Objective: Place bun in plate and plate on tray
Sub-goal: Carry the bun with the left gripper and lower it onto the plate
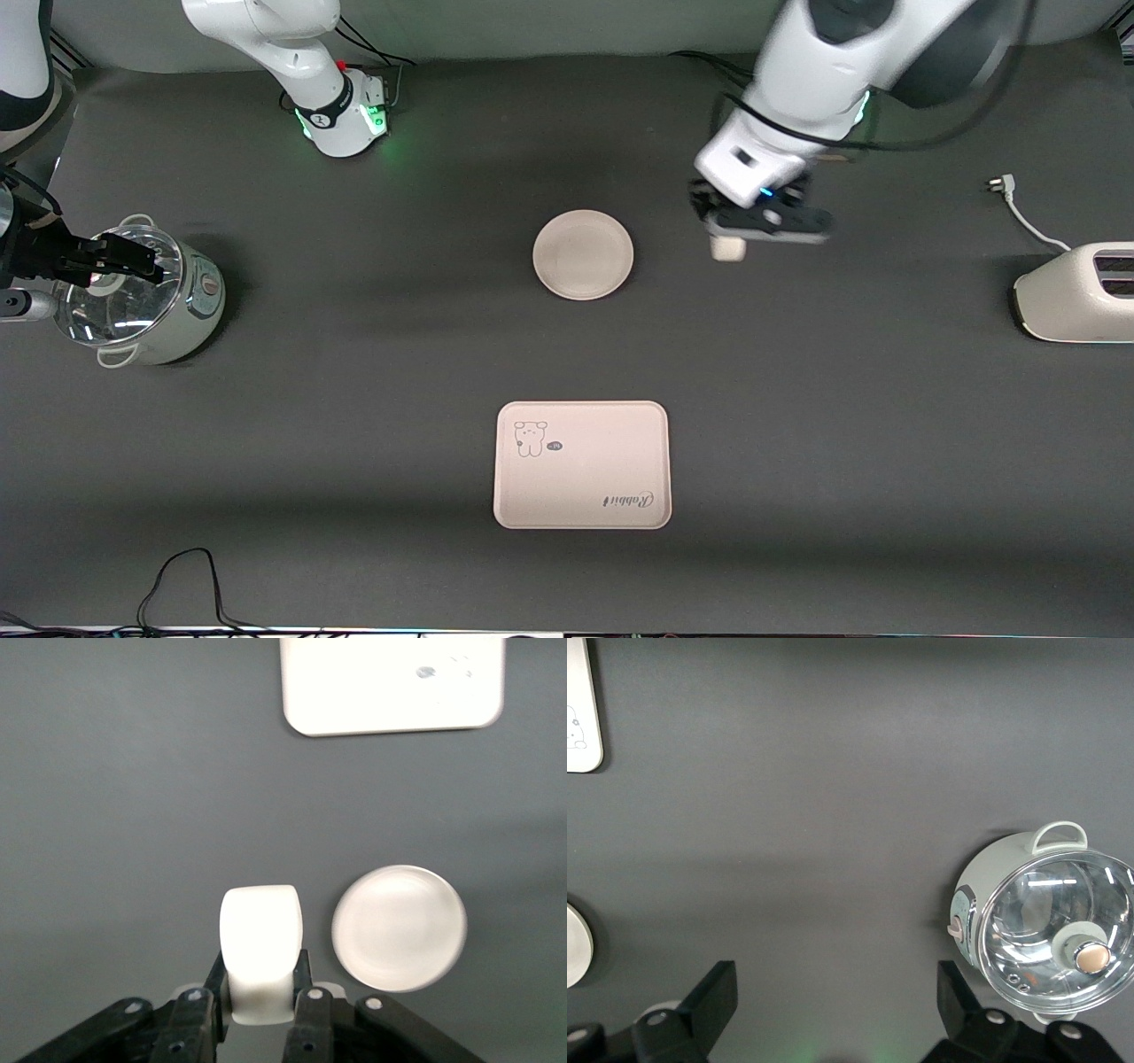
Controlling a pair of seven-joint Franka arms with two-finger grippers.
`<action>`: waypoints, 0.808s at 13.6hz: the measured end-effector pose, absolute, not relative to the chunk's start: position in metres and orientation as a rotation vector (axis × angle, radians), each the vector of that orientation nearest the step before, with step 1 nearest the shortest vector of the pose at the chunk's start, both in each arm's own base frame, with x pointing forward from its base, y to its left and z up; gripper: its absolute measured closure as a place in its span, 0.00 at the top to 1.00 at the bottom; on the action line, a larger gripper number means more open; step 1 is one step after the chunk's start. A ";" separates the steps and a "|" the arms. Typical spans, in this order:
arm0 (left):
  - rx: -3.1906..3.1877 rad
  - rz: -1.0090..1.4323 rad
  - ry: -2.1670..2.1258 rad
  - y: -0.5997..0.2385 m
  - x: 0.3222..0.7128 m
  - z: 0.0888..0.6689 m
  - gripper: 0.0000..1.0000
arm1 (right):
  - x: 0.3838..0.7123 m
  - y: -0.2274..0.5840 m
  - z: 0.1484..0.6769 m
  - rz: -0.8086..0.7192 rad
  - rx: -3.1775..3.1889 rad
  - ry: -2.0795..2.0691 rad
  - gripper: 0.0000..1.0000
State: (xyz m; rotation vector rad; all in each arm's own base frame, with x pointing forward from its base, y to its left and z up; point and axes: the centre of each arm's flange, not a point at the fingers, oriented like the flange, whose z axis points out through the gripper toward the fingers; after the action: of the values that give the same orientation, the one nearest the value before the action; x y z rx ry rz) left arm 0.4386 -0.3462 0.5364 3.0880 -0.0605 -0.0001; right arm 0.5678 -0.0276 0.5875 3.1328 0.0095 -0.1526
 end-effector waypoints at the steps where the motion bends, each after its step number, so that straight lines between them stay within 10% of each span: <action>1: 3.089 -0.009 -0.053 -0.369 0.421 0.534 0.31 | 0.568 -0.028 0.587 -0.153 3.133 0.009 1.00; 11: 3.101 0.029 0.088 -0.477 0.344 0.354 0.32 | 0.567 -0.028 0.586 -0.157 3.133 0.009 1.00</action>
State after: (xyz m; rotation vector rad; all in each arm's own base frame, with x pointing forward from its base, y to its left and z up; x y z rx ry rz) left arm 0.3440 -0.4766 0.3535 3.1012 0.0884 0.0286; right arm 0.5673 -0.0279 0.5858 3.1327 0.0086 -0.1566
